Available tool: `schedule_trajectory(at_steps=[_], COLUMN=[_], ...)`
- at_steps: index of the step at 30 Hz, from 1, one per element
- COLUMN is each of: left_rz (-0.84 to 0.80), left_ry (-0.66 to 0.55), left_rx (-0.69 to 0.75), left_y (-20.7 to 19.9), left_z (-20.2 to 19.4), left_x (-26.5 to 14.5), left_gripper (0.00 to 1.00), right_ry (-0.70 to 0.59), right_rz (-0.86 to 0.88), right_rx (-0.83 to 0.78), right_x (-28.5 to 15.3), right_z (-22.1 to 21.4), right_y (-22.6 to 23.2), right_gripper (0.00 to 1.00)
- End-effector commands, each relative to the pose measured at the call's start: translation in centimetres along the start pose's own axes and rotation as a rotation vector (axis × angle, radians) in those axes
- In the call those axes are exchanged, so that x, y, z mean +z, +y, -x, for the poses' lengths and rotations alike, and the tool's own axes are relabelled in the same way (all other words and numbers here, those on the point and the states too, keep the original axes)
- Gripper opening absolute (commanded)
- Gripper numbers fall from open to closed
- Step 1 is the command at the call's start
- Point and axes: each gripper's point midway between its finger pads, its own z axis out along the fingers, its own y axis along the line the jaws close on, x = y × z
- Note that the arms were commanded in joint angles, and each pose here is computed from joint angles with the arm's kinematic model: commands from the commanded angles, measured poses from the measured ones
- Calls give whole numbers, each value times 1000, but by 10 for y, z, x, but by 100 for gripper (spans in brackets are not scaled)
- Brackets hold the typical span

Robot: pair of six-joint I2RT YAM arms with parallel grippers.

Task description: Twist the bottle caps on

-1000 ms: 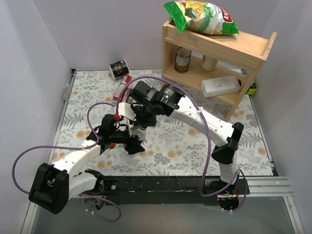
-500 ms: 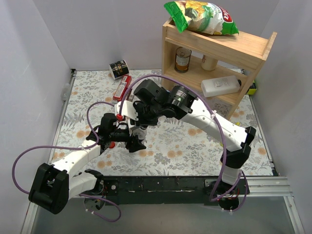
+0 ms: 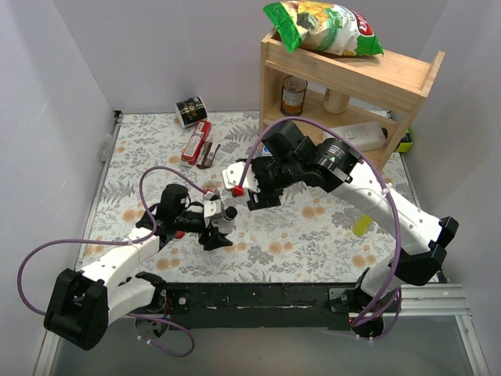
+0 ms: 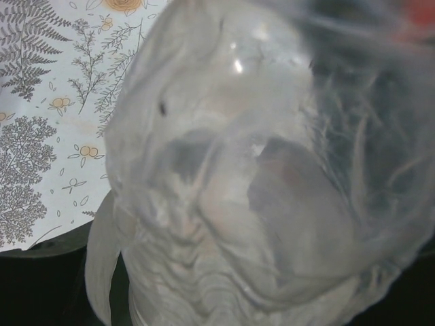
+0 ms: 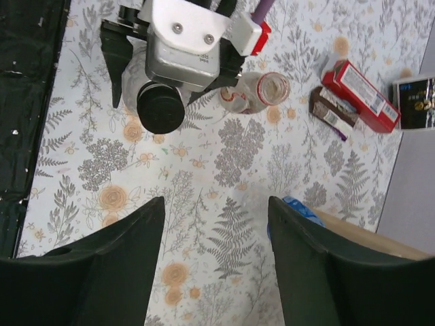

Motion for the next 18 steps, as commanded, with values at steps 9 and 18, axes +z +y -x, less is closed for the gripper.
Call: schedule_trajectory(at_steps=[9, 18], left_rz=[-85, -102], left_ry=[0, -2], left_rx=[117, 135], left_y=[1, 1], left_z=[16, 21], left_x=[0, 0], left_gripper=[0, 0], right_ry=[-198, -207], right_rz=[207, 253], right_rx=[-297, -318], right_x=[12, 29], right_z=[28, 30], right_y=[33, 37], right_gripper=[70, 66])
